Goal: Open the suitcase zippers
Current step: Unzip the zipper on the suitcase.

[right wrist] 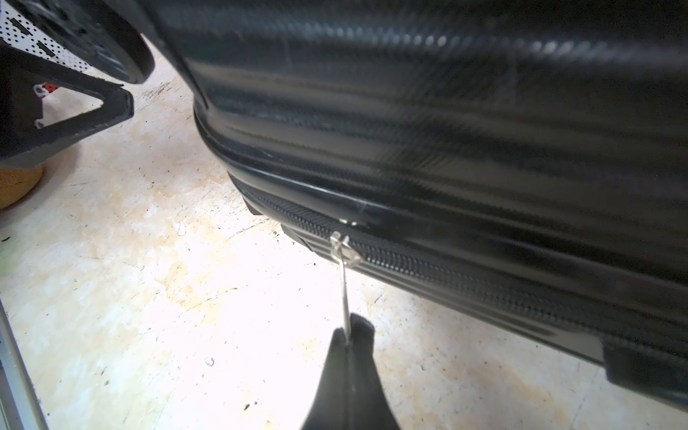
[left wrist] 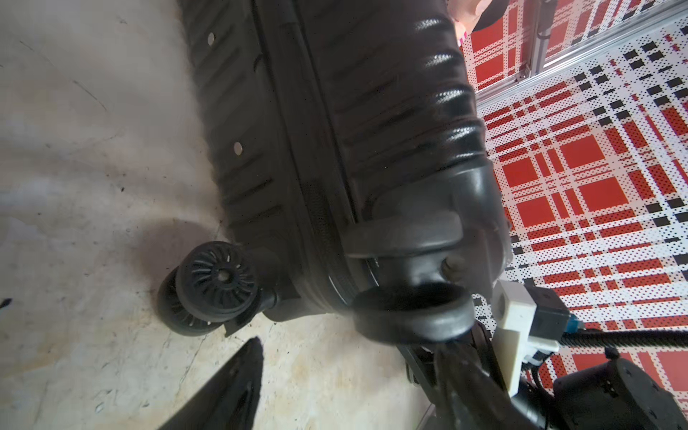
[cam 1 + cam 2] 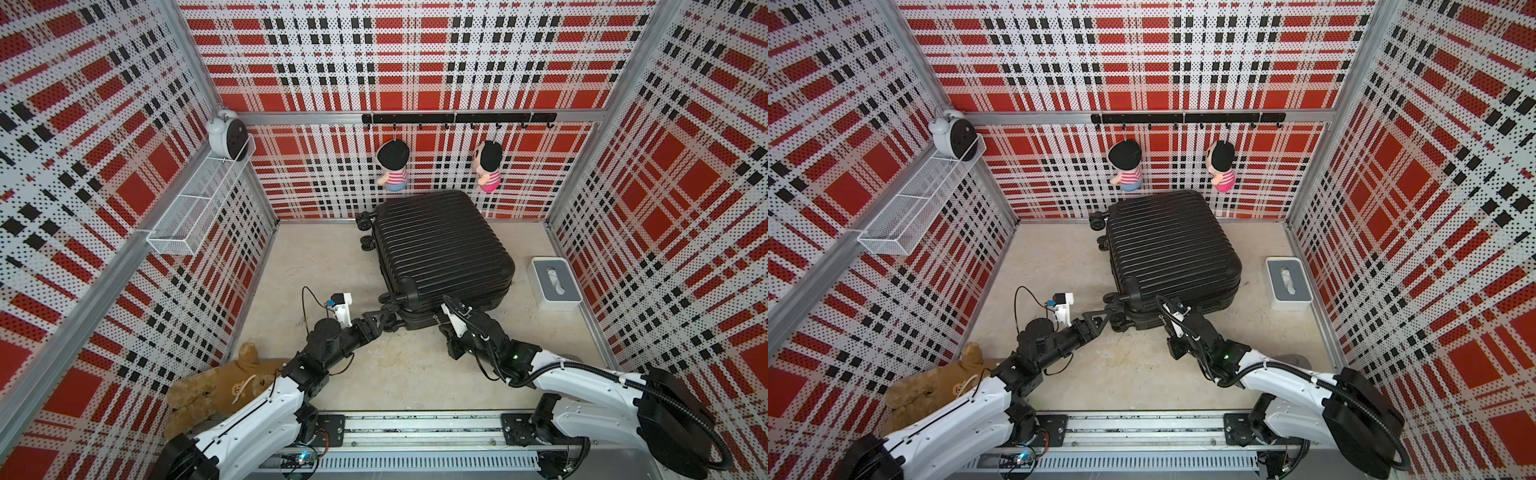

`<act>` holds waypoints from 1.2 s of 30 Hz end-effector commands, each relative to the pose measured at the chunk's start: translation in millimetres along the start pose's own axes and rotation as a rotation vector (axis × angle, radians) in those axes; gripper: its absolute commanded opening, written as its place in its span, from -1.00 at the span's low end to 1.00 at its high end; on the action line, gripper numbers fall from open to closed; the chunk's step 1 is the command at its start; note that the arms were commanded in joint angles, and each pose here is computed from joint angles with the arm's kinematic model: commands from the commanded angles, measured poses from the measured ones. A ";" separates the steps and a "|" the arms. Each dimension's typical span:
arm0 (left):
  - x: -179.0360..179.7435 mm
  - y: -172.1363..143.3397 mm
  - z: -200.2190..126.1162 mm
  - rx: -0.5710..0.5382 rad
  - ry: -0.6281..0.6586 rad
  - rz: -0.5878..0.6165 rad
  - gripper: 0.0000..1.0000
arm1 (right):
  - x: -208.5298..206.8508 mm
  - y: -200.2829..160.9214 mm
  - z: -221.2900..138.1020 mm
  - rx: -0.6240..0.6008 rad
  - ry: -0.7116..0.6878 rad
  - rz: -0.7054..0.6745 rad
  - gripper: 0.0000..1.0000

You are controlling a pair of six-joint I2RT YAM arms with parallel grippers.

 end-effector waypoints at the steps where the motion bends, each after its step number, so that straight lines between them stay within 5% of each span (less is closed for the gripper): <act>1: -6.4 22.3 -4.7 -0.079 -0.036 0.010 0.52 | 12.5 9.4 1.3 -0.029 0.056 -0.008 -1.00; 16: 27.3 43.1 16.1 -0.022 0.060 -0.006 0.28 | 14.9 11.6 4.9 -0.036 0.060 -0.025 -1.00; 36: 22.4 18.9 55.8 0.109 0.051 0.018 0.20 | 19.1 13.1 11.7 -0.047 0.082 -0.028 -1.00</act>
Point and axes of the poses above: each gripper's point midway between its finger pads, its own z axis out along the fingers, its own x axis along the line the jaws close on, y = z × x, the point moved 6 cm from there along -z, back along the fingers, and after that the axes turned 5 degrees about z, right-handed, at the moved point
